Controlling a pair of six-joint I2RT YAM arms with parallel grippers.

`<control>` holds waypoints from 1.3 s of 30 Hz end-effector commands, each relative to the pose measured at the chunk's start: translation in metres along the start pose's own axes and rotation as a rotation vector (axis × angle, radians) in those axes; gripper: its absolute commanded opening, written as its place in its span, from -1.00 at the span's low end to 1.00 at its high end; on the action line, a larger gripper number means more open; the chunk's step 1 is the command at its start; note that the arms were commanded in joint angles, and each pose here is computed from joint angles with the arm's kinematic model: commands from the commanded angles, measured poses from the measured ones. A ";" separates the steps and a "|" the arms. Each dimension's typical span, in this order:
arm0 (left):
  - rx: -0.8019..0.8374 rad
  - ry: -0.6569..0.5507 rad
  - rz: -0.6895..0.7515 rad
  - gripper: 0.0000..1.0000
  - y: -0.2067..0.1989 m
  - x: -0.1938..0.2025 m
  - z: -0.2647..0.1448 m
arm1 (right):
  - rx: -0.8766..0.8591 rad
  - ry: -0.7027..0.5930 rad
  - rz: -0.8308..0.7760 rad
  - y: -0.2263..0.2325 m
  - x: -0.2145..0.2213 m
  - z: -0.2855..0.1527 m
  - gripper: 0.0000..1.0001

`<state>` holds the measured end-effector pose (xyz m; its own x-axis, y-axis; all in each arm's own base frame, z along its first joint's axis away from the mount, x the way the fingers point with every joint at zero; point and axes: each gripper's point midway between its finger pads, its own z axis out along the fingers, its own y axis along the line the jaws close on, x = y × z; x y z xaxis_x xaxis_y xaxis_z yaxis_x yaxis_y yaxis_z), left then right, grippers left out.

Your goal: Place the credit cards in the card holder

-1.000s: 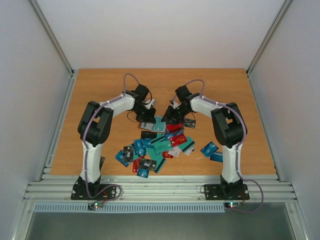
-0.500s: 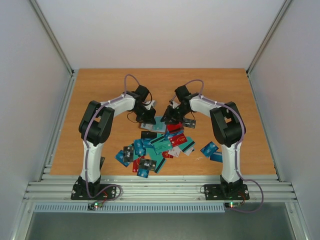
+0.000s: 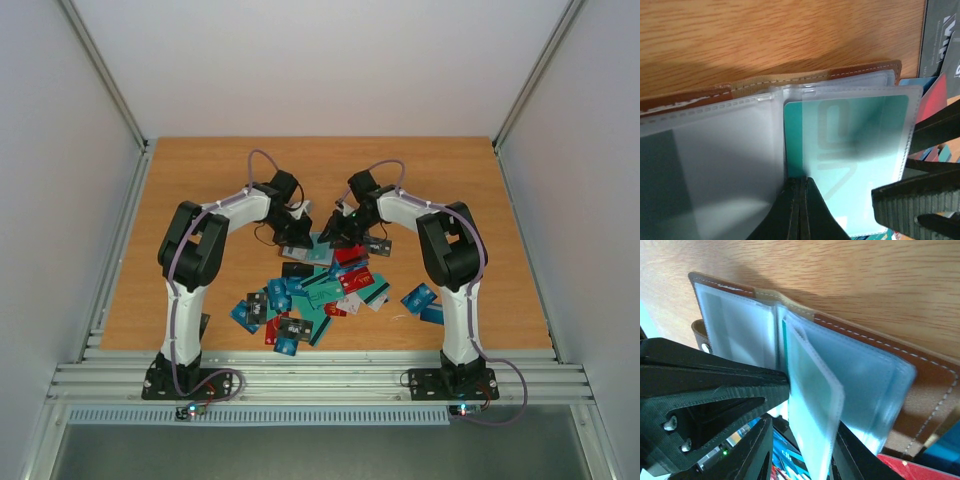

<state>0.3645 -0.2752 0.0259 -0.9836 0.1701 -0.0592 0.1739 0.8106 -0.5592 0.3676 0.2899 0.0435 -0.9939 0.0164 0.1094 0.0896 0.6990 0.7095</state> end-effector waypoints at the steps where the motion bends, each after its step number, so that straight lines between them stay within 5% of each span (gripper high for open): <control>1: 0.067 -0.058 -0.010 -1.00 -0.019 -0.016 -0.019 | -0.054 -0.002 -0.015 0.015 -0.009 -0.001 -0.37; 17: 0.069 -0.262 -0.135 -1.00 0.006 -0.022 -0.127 | -0.092 0.050 -0.074 0.053 -0.018 0.011 -0.35; 31: 0.056 -0.277 -0.148 -0.99 0.030 -0.006 -0.146 | -0.070 0.106 -0.088 0.069 -0.032 0.038 -0.34; 39: 0.030 -0.315 -0.120 -0.95 0.019 0.009 -0.171 | -0.048 0.019 -0.190 0.100 -0.032 -0.001 -0.34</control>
<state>0.3805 -0.1684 0.1330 -0.9743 -0.1229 -0.1887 0.0197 0.7883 -0.6149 0.4084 0.3628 0.0661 -0.9899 -0.1100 0.0890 -0.0050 0.6554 0.7552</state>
